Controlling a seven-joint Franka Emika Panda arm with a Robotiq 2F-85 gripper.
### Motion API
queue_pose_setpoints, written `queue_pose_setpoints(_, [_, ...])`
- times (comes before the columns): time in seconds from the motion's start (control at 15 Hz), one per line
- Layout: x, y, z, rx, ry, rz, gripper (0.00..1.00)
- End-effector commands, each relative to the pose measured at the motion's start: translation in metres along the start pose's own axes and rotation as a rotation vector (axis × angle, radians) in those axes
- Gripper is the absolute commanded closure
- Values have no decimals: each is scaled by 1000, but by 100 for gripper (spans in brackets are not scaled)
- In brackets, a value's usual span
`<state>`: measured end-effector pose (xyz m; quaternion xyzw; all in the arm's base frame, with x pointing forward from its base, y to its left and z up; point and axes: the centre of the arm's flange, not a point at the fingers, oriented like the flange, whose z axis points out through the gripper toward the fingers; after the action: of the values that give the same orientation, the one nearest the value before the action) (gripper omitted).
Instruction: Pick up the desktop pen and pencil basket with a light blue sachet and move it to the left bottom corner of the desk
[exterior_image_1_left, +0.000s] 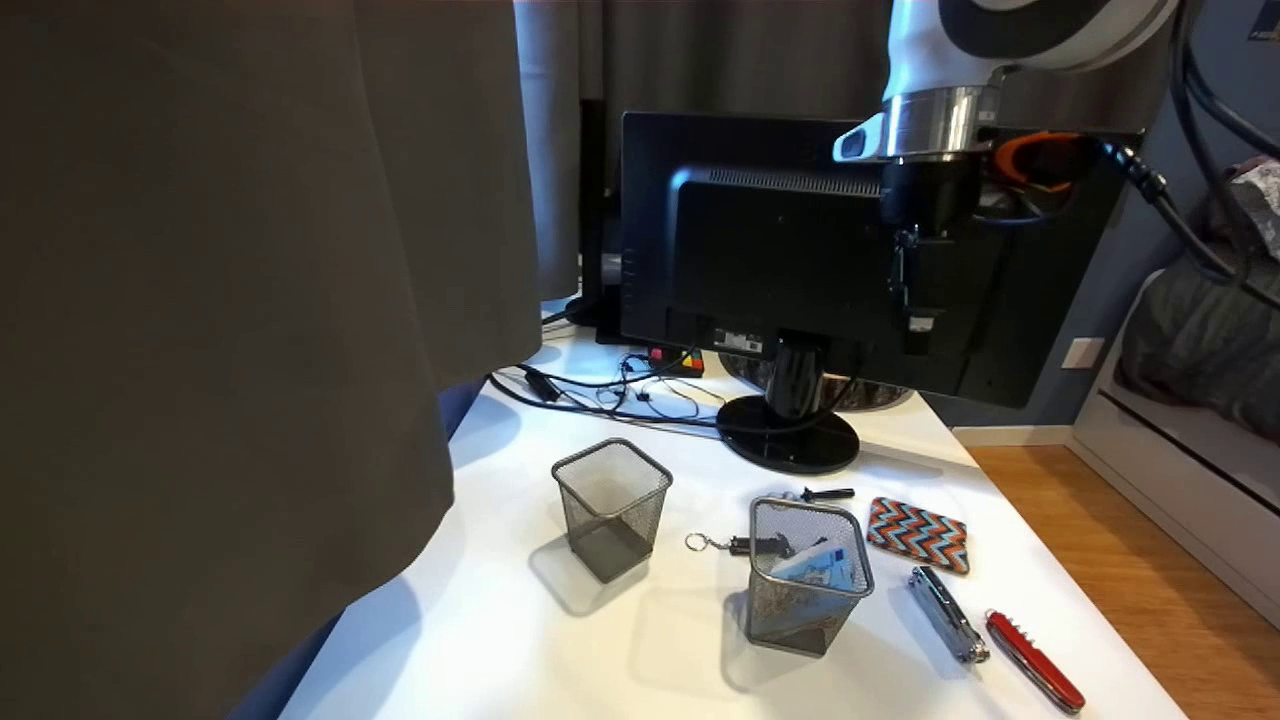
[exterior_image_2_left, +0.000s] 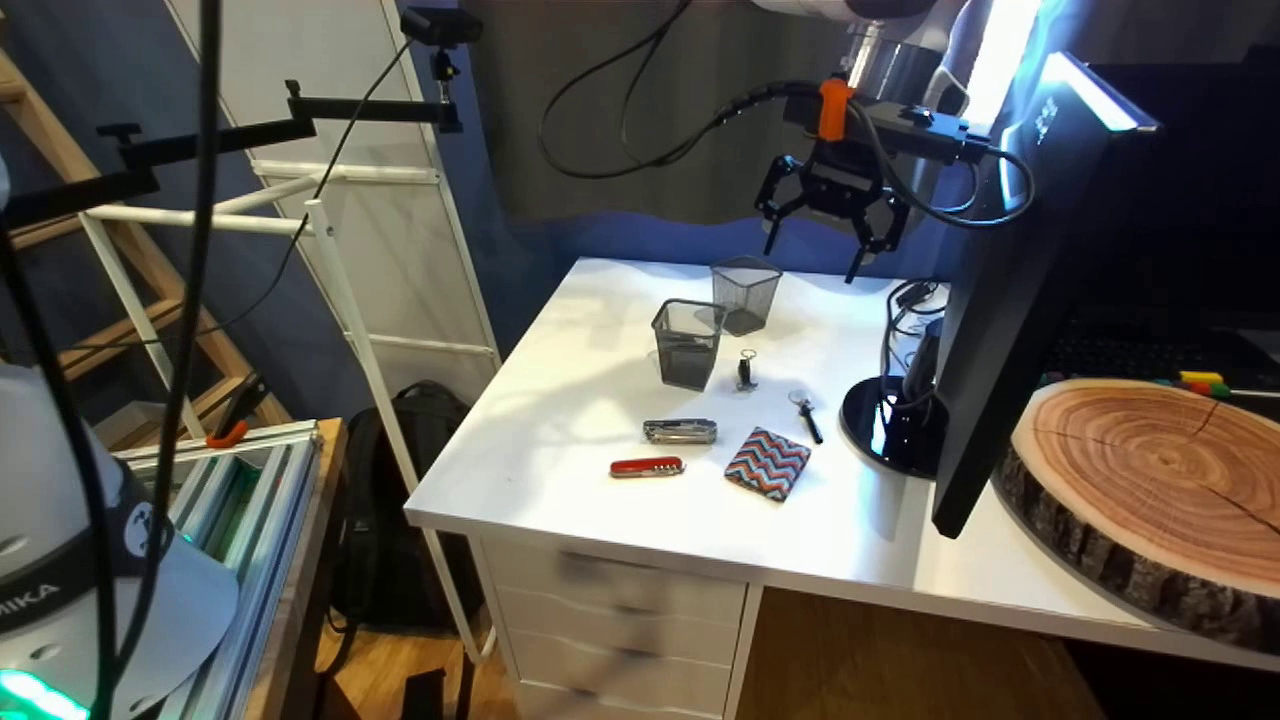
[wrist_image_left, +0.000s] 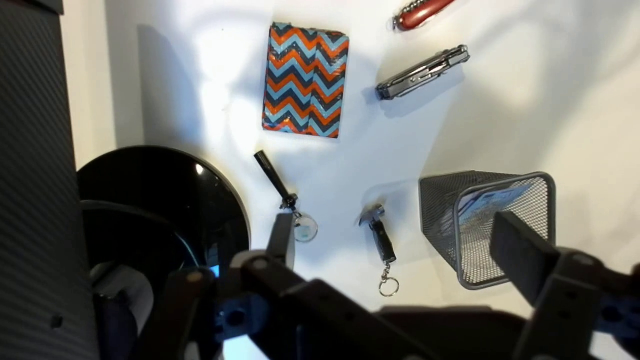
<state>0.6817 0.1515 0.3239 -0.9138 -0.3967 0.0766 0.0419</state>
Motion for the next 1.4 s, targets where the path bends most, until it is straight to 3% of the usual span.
queue_pose_setpoints(0.0, [3, 0, 4, 3, -1, -3, 0])
queue_pose_setpoints(0.33, [6, 2, 3, 1, 4, -3, 0])
queue_pose_setpoints(0.6, [72, -82, 22, -179, 19, 114, 0])
queue_pose_setpoints(0.73, [102, -128, 37, -257, -13, 132, 0])
queue_pose_setpoints(0.87, [99, -151, 52, -238, -45, 135, 0])
queue_pose_setpoints(0.93, [94, -157, 60, -215, -78, 75, 0])
queue_pose_setpoints(1.07, [65, -151, 69, -214, -97, -26, 0])
queue_pose_setpoints(1.2, [47, -130, 67, -192, -48, -77, 0])
queue_pose_setpoints(1.27, [84, -147, 76, -197, -79, -19, 0])
queue_pose_setpoints(1.33, [76, -133, 75, -195, -69, -36, 0])
